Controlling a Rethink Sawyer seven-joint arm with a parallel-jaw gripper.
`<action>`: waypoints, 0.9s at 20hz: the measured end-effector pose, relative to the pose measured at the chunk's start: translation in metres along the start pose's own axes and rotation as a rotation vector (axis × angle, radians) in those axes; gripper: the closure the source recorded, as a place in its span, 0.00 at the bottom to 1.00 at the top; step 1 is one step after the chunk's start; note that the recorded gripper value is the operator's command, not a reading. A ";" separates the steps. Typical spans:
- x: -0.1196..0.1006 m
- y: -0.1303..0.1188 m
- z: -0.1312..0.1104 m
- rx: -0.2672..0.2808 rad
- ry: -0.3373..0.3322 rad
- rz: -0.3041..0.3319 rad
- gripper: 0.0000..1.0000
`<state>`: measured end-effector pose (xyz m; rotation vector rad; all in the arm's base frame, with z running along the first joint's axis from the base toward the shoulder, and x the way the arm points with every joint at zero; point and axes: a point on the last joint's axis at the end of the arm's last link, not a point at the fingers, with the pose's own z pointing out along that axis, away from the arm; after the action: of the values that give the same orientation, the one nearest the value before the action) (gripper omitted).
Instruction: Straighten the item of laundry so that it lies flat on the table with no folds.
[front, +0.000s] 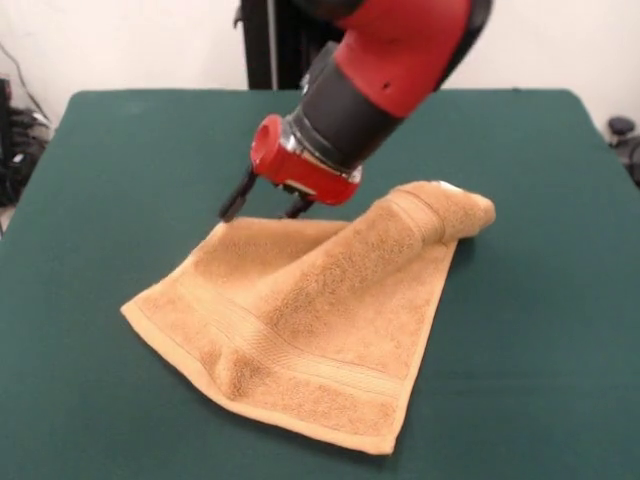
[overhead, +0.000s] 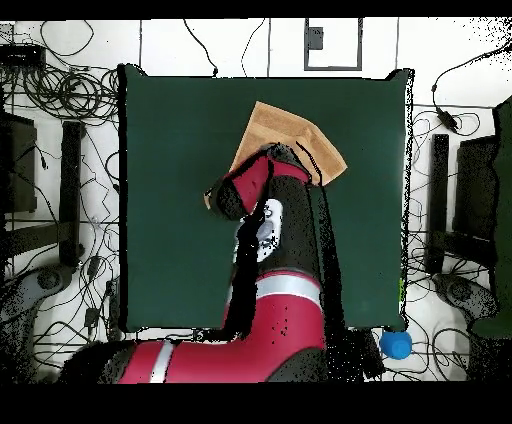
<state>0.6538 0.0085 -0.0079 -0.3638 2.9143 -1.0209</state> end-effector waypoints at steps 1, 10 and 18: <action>-0.007 -0.007 -0.005 0.018 -0.016 0.018 0.00; -0.037 -0.096 -0.023 0.115 -0.120 0.219 0.00; -0.036 -0.157 -0.016 0.114 -0.155 0.333 0.00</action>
<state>0.7200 -0.0916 0.1001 0.0457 2.6431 -1.0458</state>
